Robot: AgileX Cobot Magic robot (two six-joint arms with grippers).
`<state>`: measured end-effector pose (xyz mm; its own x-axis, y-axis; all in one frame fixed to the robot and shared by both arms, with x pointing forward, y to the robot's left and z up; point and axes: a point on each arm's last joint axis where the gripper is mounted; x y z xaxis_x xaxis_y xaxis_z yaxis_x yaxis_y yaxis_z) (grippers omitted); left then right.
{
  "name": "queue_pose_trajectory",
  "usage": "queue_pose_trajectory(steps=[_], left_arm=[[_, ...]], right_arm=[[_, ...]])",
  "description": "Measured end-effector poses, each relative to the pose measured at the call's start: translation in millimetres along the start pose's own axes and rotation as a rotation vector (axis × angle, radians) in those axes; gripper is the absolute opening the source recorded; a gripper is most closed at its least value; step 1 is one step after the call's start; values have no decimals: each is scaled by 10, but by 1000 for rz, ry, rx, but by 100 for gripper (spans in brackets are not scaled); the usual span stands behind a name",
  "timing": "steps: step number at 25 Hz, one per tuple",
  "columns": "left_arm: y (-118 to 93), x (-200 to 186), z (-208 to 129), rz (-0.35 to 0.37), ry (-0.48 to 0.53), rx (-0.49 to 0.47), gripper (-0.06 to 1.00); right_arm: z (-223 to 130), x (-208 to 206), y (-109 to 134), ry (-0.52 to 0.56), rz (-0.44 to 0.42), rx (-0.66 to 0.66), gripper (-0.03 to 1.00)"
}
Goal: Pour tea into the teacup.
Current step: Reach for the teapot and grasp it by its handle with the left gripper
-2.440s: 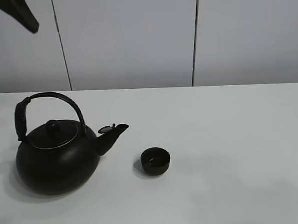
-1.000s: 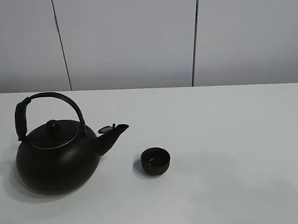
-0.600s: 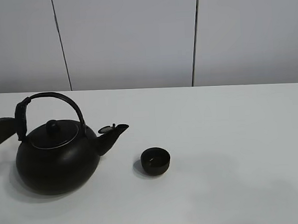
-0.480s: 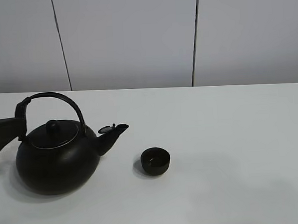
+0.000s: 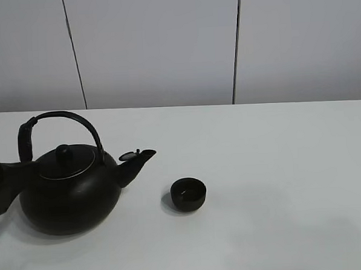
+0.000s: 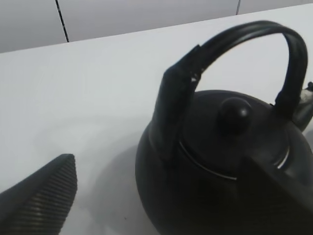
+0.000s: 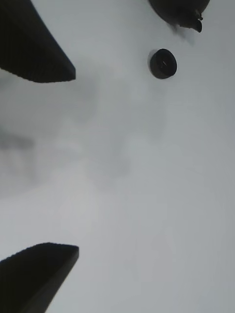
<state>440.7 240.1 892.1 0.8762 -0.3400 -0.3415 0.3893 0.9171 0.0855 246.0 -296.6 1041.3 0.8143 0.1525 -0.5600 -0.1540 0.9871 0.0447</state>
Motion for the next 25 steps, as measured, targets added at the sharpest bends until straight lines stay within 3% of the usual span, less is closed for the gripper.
queue_pose_trajectory(steps=[10,25], left_arm=[[57,163,144,29,-67,4,64],[93,285,158,50,-76,-14,61]], right_arm=[[0,0,0,0,0,0,61],[1,0,0,-1,0,0,61]])
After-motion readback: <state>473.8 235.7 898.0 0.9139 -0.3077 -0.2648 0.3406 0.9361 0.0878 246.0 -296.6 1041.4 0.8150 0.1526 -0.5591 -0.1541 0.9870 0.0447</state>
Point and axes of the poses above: a point on each arm's last joint axis where the gripper is mounted, x pointing out along that axis toward the gripper, y along the wrist's bending axis when the last joint is at zero, z = x × y, and after that the axes turned 2 degrees about x, right-handed
